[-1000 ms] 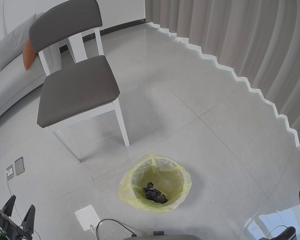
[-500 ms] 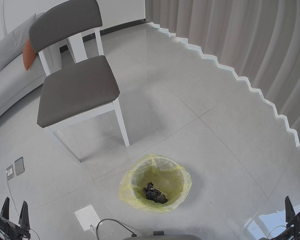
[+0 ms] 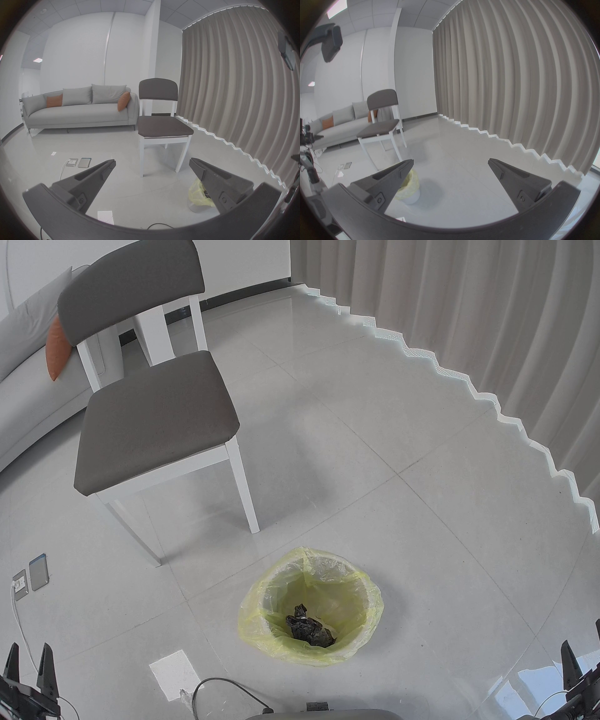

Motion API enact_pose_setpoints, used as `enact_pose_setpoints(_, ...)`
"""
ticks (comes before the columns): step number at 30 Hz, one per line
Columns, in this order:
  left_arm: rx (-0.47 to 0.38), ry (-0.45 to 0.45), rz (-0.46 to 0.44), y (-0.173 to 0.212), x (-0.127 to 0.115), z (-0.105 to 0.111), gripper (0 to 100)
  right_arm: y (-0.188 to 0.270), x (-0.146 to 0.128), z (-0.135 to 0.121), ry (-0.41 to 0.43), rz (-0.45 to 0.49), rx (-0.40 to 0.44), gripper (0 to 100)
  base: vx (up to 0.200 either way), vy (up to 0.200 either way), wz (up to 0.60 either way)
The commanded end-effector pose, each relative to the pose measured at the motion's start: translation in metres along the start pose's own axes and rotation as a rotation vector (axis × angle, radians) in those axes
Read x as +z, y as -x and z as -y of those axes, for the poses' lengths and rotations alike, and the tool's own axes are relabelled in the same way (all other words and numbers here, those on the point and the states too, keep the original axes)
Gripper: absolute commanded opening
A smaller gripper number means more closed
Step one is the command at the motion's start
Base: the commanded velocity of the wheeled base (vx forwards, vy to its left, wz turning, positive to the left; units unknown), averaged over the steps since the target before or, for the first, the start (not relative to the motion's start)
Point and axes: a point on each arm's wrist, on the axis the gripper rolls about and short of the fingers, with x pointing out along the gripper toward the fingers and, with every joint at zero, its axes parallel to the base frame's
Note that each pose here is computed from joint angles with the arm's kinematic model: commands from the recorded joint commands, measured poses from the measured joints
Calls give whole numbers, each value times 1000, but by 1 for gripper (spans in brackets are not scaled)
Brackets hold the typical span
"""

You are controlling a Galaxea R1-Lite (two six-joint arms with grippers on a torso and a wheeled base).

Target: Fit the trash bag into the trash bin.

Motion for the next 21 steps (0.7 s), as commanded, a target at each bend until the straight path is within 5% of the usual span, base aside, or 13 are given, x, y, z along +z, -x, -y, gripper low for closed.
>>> enact_pose_setpoints(1,-22,-49,-16,2,2,0,100,0,-4,0,-7,-1,-2,100,0,0,0)
enact_pose_setpoints(7,-125,-126,-16,3,0,2,100,0,-5,0,-6,-1,-4,100,0,0,0)
enact_pose_setpoints(11,-292,-230,-36,2,-5,5,100,0,-4,0,-4,-1,-4,100,0,0,0)
enact_pose_setpoints(21,-231,-154,-34,1,-5,4,100,0,-4,0,-6,-1,-4,100,0,0,0)
